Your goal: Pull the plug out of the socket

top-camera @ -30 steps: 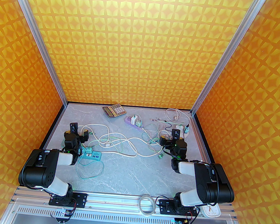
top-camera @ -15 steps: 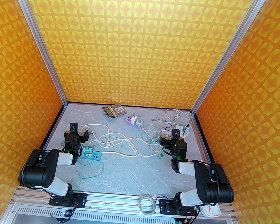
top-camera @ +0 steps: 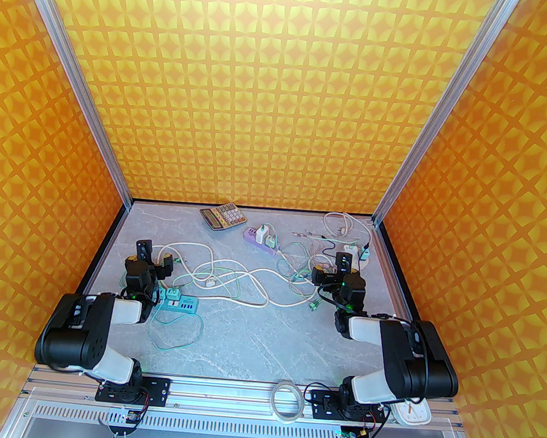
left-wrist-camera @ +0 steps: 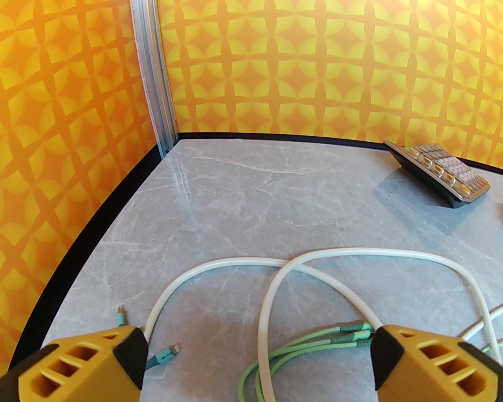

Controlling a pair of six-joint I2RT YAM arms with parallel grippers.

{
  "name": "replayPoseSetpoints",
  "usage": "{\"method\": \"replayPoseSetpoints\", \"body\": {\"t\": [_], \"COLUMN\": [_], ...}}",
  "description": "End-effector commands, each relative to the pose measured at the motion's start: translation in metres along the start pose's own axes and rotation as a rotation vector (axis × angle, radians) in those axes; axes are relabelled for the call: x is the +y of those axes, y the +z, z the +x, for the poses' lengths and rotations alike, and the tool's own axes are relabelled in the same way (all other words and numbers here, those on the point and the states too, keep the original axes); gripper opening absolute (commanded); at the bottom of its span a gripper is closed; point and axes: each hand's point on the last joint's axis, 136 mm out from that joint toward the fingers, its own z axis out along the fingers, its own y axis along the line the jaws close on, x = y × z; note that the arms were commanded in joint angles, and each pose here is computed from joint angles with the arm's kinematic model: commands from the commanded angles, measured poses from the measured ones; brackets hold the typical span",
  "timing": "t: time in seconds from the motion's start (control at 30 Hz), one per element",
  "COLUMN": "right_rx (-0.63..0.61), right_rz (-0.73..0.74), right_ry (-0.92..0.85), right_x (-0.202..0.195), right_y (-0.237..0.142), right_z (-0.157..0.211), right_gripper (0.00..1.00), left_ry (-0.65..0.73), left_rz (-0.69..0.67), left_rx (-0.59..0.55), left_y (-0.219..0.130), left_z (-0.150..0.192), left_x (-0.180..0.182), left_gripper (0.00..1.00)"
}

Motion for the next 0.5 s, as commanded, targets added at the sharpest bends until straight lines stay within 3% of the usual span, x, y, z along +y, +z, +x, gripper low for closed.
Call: {"method": "replayPoseSetpoints", "body": {"t": [0.0,0.27,0.47], "right_rx": [0.024,-0.101,-0.11], "right_rz": [0.1,0.199,0.034], "right_ry": [0.084,0.424,0.482], "right_x": [-0.017,-0.041,-0.016], "right_y": [-0.019,-0.081,-0.101], "right_z": [-0.028,-0.09,-0.138], "right_gripper": [0.98,0.98,0.98], "left_ry": [-0.038,-0.357,-0.428], "left_rz": [-0.042,-0.124,0.014], "left_rx": [0.045,0.203,0.137], "left_y": [-0.006,-0.056,-0.1], "left_z": [-0.032,-0.125,-0.174], "left_x": [0.008,0.024,0.011], "left_gripper": [0.99,0.99,0.99]}}
